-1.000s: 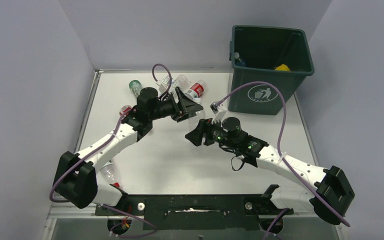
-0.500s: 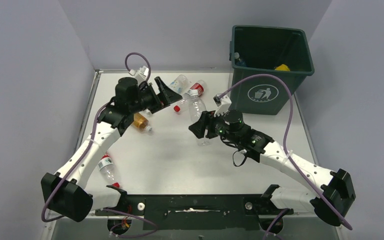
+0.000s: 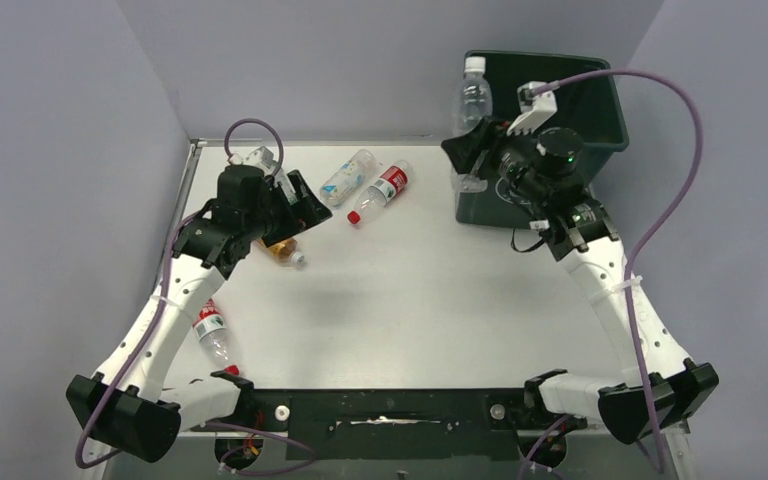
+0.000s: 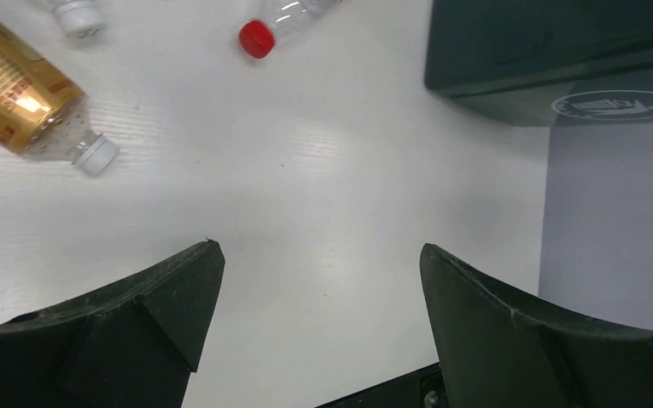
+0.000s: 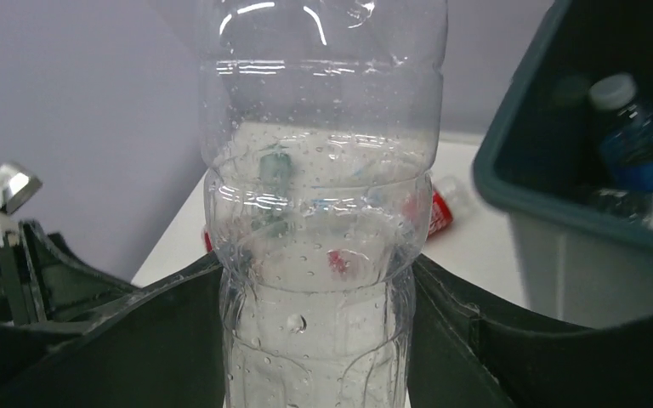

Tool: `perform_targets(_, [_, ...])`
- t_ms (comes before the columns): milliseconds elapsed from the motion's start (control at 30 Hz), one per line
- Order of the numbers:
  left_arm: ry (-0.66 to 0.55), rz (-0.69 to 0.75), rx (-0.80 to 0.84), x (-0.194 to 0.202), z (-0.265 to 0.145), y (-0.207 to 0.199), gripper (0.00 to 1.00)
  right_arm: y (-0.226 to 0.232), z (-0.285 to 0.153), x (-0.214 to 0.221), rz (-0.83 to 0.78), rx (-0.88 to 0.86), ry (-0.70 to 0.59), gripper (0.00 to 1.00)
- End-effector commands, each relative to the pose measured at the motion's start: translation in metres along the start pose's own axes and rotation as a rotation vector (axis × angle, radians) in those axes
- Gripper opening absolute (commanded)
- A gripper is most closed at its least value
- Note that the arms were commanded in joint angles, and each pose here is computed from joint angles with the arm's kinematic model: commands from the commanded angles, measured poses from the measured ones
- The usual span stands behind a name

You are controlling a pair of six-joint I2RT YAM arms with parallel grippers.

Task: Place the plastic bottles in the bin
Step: Place the plastic bottle in the trash bin.

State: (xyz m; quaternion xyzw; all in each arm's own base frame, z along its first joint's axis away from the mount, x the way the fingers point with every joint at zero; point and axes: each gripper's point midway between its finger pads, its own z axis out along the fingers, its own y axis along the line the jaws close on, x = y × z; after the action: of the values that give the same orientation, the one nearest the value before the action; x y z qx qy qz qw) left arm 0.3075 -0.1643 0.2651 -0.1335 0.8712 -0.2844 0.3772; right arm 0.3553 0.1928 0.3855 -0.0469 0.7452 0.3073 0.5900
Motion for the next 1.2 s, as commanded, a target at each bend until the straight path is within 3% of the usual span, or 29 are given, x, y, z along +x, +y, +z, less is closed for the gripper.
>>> perform_targets(0, [-0.060,0.023,-0.097,-0.011,-0.019,0.018,0.87,-0.021,0.000,-0.058,-0.046,-0.019,-0.079,0.61])
perform_targets(300, [-0.105,0.022,-0.240,-0.015,-0.036,0.046,0.87,-0.100,0.017,-0.143,0.029,0.003,-0.201,0.61])
perform_targets(533, [-0.103,0.001,-0.275,-0.007,-0.040,0.060,0.87,-0.150,0.033,-0.163,0.017,0.060,-0.191,0.66])
perform_targets(633, [-0.115,-0.008,-0.304,-0.008,-0.045,0.066,0.88,-0.166,0.037,-0.162,0.021,0.085,-0.178,0.70])
perform_targets(700, [-0.119,-0.021,-0.346,-0.009,-0.048,0.073,0.88,-0.175,0.039,-0.159,0.026,0.107,-0.164,0.83])
perform_targets(800, [-0.121,-0.051,-0.455,-0.007,-0.055,0.092,0.90,-0.182,0.036,-0.156,0.019,0.143,-0.153,0.99])
perform_targets(1167, [-0.144,-0.190,-0.942,0.009,-0.081,0.183,0.95,-0.160,-0.006,-0.149,-0.008,0.193,-0.157,0.98])
